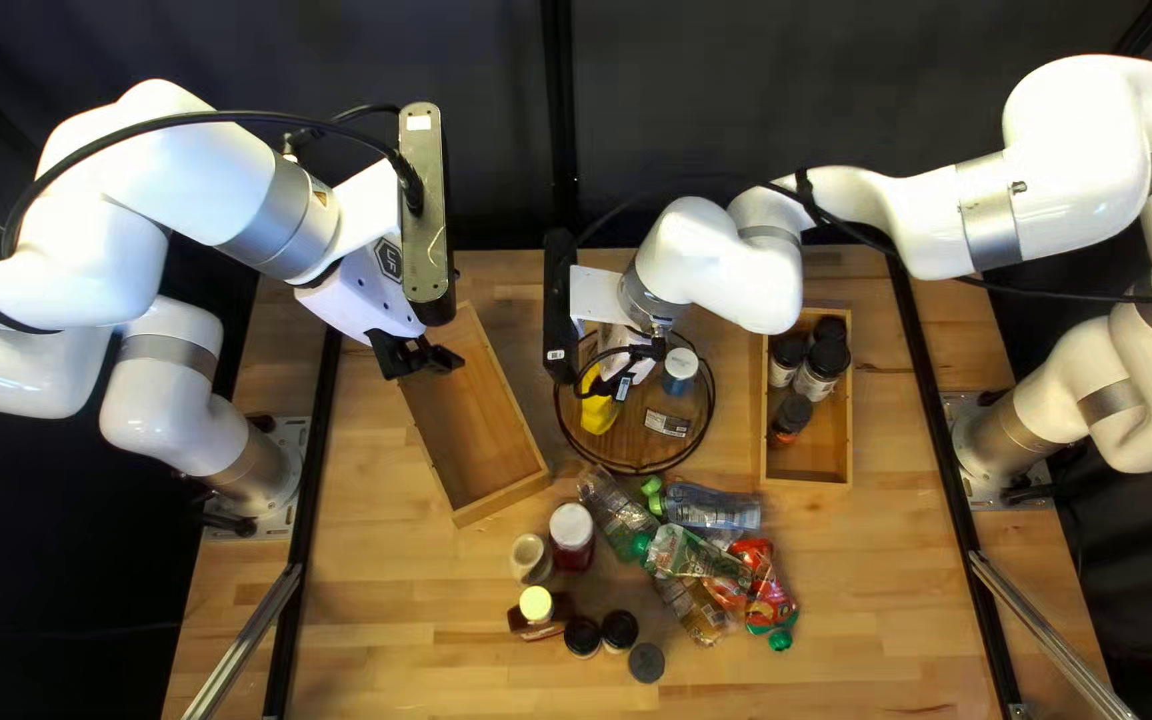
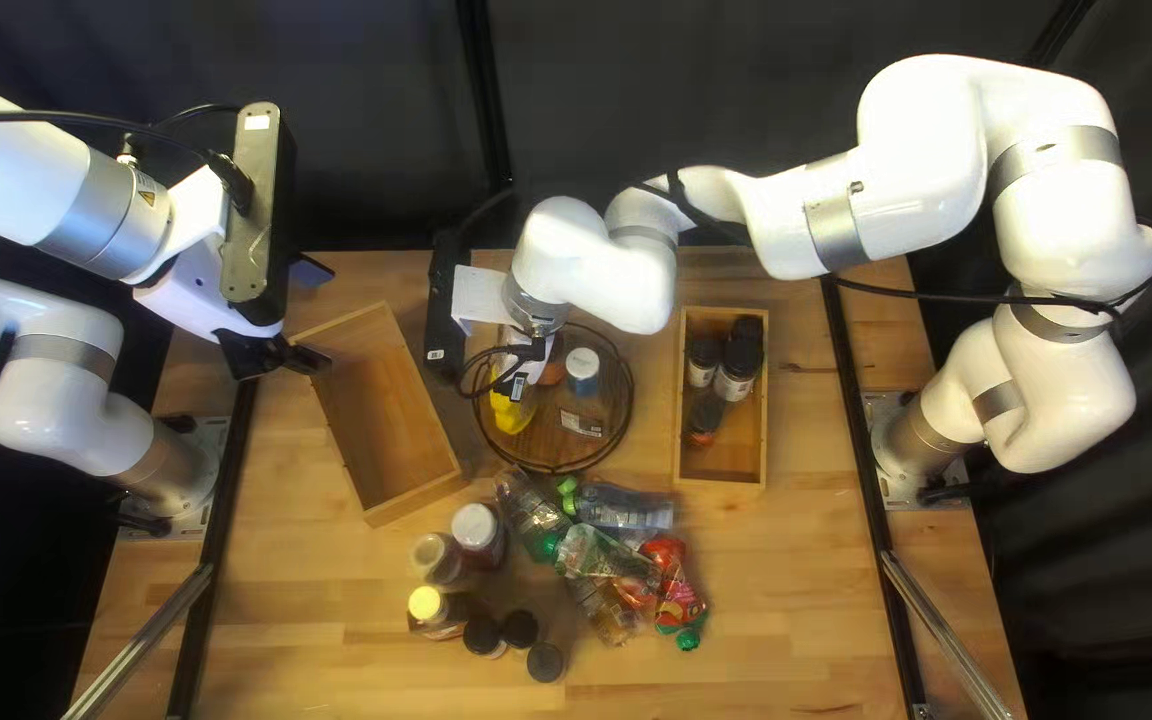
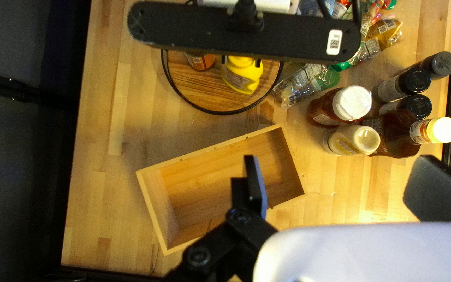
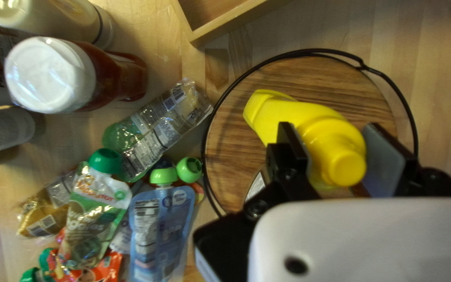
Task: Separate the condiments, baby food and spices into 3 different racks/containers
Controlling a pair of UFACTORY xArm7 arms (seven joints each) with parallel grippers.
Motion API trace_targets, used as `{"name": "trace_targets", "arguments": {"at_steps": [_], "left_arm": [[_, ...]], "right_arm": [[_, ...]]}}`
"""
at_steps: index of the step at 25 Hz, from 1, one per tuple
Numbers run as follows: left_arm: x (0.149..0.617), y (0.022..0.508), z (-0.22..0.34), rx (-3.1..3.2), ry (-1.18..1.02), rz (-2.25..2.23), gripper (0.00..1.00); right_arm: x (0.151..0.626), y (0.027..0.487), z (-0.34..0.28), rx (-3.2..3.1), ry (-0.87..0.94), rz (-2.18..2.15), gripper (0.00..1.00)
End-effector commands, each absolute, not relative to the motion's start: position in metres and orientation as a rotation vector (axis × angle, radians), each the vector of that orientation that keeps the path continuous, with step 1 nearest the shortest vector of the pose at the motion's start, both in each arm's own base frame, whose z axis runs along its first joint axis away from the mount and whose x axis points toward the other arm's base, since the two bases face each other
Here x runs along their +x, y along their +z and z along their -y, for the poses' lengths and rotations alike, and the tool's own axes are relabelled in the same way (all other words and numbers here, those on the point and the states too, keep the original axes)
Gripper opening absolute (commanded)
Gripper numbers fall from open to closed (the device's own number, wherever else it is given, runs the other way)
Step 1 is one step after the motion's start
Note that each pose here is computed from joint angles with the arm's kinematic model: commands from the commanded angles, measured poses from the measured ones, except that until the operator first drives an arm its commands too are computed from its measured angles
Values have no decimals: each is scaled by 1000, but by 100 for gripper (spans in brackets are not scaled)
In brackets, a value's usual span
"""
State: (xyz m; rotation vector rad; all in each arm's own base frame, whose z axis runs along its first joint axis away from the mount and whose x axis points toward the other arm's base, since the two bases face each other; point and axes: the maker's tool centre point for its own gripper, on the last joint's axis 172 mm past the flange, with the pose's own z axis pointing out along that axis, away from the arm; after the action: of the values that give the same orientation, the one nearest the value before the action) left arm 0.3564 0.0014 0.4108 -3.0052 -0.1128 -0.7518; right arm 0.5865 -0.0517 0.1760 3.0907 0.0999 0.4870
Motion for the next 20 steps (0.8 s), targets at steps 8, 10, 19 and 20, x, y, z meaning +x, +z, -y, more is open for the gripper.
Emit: {"name": "trace_targets", "arguments": {"at_steps": [8,10,19,20], "left_arm": [[356,411,-1,-3005,-752,113,100],[356,411,-1,-3005,-752,113,100],[356,411,-1,-3005,-752,113,100],[356,411,-1,-3005,-752,113,100]], "right_arm": [[587,166,48,3089,462,-121,21],[588,165,47,3084,456,-129,58],[586,178,37,3063,441,-163,94],[587,184,35,3059,439,-166,98]]}}
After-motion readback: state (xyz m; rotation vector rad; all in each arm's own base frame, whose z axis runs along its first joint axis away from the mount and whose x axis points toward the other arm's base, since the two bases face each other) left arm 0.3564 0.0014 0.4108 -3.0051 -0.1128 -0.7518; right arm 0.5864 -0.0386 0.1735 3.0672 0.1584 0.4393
